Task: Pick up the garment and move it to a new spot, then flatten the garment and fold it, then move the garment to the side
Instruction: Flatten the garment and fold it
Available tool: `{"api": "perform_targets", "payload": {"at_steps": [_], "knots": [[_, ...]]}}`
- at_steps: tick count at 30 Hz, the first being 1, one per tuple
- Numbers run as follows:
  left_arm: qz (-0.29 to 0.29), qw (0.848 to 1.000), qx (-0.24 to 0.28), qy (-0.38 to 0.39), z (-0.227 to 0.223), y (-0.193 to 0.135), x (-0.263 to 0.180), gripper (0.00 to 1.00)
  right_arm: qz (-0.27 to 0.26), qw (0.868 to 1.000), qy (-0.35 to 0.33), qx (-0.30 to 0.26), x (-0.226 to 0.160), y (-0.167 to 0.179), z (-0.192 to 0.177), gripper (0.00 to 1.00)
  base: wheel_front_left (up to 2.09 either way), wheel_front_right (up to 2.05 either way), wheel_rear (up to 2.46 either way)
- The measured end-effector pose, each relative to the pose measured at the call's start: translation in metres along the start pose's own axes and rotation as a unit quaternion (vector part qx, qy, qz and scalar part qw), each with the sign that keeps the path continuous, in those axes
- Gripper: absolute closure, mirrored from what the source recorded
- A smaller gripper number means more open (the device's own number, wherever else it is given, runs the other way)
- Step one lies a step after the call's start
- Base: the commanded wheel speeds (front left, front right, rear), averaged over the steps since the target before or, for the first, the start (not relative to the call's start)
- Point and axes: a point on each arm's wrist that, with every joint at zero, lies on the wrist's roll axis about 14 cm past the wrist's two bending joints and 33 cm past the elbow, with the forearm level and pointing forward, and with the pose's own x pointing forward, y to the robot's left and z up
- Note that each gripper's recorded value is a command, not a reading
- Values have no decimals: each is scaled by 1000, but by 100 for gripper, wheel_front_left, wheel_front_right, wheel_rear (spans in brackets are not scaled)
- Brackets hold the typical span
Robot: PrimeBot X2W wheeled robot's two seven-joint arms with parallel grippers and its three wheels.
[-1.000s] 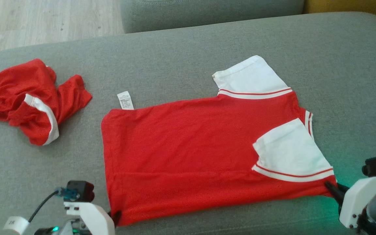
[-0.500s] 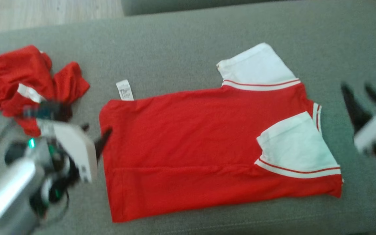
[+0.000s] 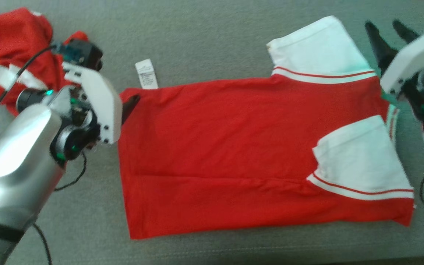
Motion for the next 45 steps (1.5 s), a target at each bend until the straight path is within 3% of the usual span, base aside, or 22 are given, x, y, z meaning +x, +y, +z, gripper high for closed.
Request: {"api": "perform_targets", "payload": {"at_steps": [10, 17, 29, 30, 32, 33, 34, 35, 36, 37, 45], "knots": [[-3, 999, -5, 41, -18, 10, 12, 0, 22, 997, 73, -25, 53, 13, -28, 0, 0, 0, 0], [-14, 998, -12, 56, -19, 7, 19, 0, 9, 994, 109, -21, 66, 4, -46, 0, 0, 0, 0], [-23, 997, -7, 73, -17, 7, 24, 0, 28, 990, 132, -29, 86, 17, -48, 0, 0, 0, 0], [-23, 997, -6, 73, -17, 7, 24, 0, 29, 989, 140, -32, 87, 18, -48, 11, 0, 0, 0], [-23, 997, -3, 78, -18, 6, 24, 0, 30, 988, 152, -29, 86, 18, -48, 51, 0, 0, 0], [-23, 996, -1, 81, -18, 6, 24, 13, 30, 987, 158, -31, 85, 18, -48, 76, 0, 0, 0], [-25, 996, 1, 85, -20, 5, 25, 13, 30, 986, 163, -33, 84, 17, -50, 76, 0, 0, 0], [-25, 996, 1, 88, -21, 5, 25, 58, 32, 985, 165, -31, 83, 18, -50, 100, 0, 0, 0], [-24, 996, 1, 89, -21, 6, 25, 86, 34, 985, 169, -32, 82, 19, -51, 100, 0, 0, 0], [-23, 996, 1, 89, -21, 6, 25, 100, 38, 984, 169, -36, 80, 21, -51, 100, 0, 0, 0], [-11, 998, -5, 66, -14, 9, 23, 100, 39, 994, 95, -48, 73, 21, -28, 100, 0, 0, 0]]}}
